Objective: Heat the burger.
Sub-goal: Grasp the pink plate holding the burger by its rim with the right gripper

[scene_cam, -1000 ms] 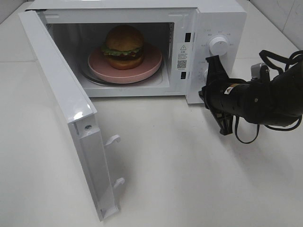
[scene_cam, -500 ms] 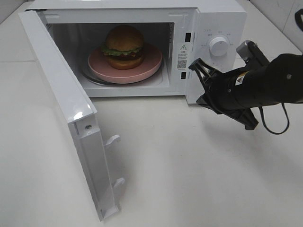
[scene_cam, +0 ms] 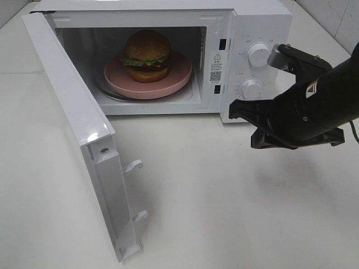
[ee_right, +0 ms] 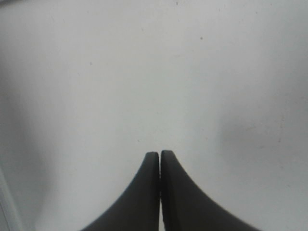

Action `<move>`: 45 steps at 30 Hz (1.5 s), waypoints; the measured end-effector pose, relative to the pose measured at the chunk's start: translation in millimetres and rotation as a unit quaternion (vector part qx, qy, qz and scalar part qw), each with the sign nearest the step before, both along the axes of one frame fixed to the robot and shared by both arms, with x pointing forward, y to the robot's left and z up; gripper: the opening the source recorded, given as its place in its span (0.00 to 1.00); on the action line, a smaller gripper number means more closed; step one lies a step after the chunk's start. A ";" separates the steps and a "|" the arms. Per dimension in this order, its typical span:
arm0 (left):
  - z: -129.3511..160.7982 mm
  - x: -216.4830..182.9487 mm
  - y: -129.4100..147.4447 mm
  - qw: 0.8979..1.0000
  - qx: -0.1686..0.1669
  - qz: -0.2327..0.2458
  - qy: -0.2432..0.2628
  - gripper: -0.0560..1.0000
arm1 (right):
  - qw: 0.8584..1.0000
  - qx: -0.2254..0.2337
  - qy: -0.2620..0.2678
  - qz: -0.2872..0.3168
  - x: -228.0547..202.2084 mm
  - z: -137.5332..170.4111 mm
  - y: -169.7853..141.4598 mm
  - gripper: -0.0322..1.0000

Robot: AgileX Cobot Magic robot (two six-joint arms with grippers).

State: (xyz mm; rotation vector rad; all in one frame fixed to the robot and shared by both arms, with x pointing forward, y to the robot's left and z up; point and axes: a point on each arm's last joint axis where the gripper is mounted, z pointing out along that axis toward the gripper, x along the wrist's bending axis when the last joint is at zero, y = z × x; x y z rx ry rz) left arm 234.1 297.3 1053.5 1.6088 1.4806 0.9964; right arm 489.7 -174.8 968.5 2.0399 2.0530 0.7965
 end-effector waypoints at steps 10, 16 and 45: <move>0.0 0.0 0.0 1.000 0.000 0.000 0.000 0.89 | 0.983 -0.092 0.070 0.140 -14.0 -2.0 -4.2 0.08; 0.0 0.0 0.0 1.000 0.000 0.000 0.000 0.89 | 0.963 -0.128 0.060 0.231 -16.4 -2.6 -5.0 0.11; 0.0 0.0 0.0 1.000 0.000 0.000 0.000 0.89 | 0.809 -0.246 -0.068 0.530 -11.0 -0.7 -3.2 0.74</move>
